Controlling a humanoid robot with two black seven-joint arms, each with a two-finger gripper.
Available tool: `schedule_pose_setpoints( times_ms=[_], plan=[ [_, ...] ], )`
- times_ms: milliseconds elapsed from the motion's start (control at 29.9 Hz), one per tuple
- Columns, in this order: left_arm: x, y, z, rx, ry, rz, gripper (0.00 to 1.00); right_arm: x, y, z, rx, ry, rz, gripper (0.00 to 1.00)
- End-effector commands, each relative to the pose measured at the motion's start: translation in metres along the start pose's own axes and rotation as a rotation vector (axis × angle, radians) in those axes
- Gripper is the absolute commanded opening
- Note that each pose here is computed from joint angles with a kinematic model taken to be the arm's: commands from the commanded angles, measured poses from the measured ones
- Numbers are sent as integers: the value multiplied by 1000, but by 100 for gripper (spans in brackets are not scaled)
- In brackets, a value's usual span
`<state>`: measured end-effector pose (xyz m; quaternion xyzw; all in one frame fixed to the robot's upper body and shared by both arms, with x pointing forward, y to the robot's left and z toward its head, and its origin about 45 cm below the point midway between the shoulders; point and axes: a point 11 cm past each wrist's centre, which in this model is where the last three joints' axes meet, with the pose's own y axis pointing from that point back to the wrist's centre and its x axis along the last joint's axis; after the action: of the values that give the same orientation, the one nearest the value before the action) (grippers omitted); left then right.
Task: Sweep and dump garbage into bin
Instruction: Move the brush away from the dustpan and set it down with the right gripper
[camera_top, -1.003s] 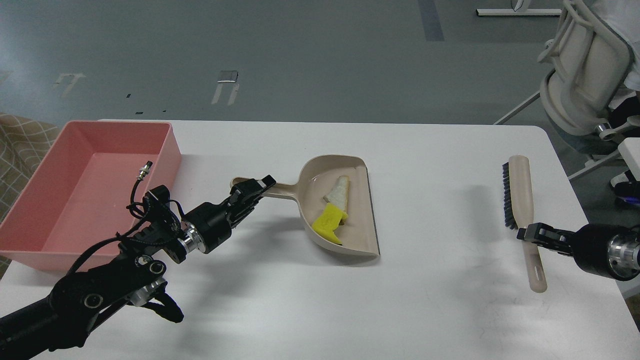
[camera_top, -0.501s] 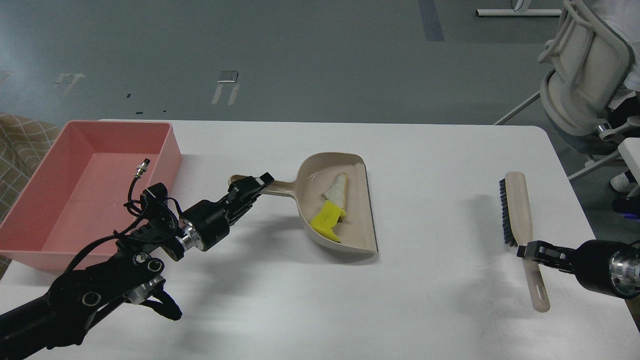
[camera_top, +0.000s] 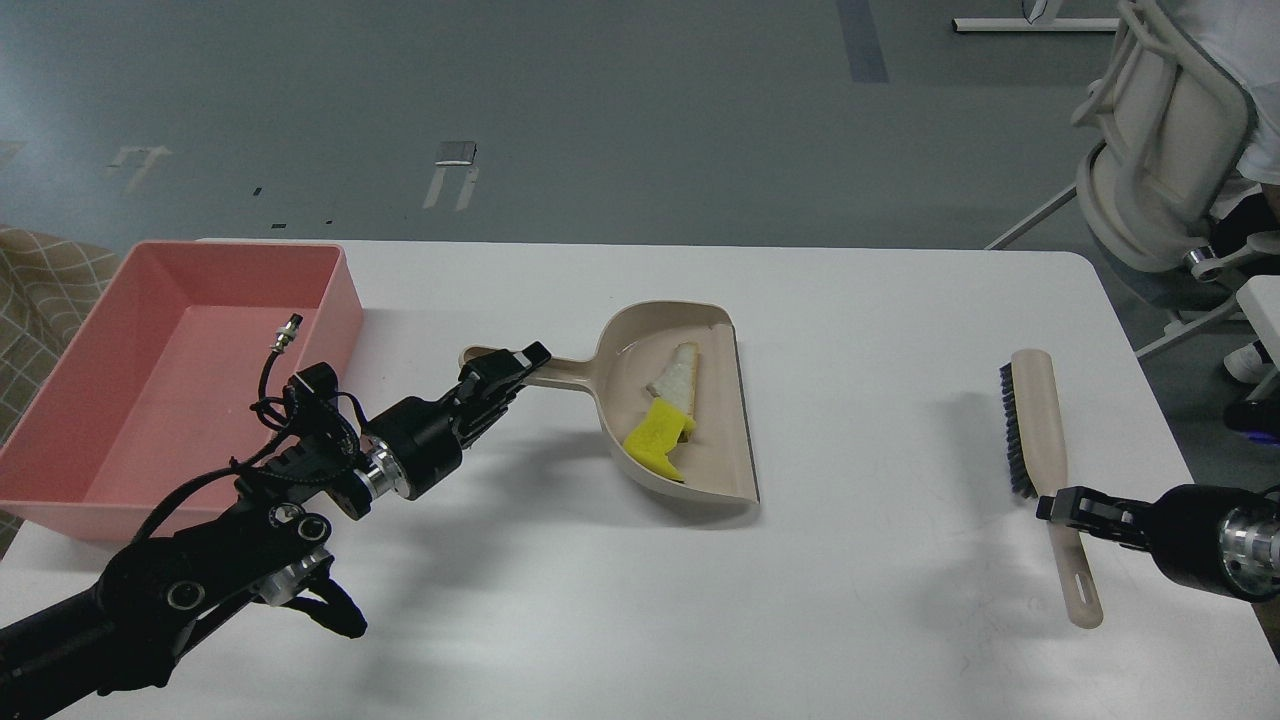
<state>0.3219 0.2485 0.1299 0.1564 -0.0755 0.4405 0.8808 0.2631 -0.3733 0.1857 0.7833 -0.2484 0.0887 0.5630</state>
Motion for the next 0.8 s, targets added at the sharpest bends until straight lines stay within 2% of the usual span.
schedule_pose_setpoints(
  times_ms=[0,67,134,201,769],
  plan=[
    [1,1,0,0,-2,1,3,-1,0,-4,11,4,-1,0],
    [1,1,0,2,-1,1,3,-2,-1,-3,7,4,-2,0],
    [1,1,-1,2,-1,2,3,-1,-1,-2,1,10,1,12],
    [2,2,-1,3,-2,3,3,1,-1,-2,0,11,5,17],
    [3,1,1,-2,-3,3,3,0,-1,-5,6,15,1,31]
  ],
)
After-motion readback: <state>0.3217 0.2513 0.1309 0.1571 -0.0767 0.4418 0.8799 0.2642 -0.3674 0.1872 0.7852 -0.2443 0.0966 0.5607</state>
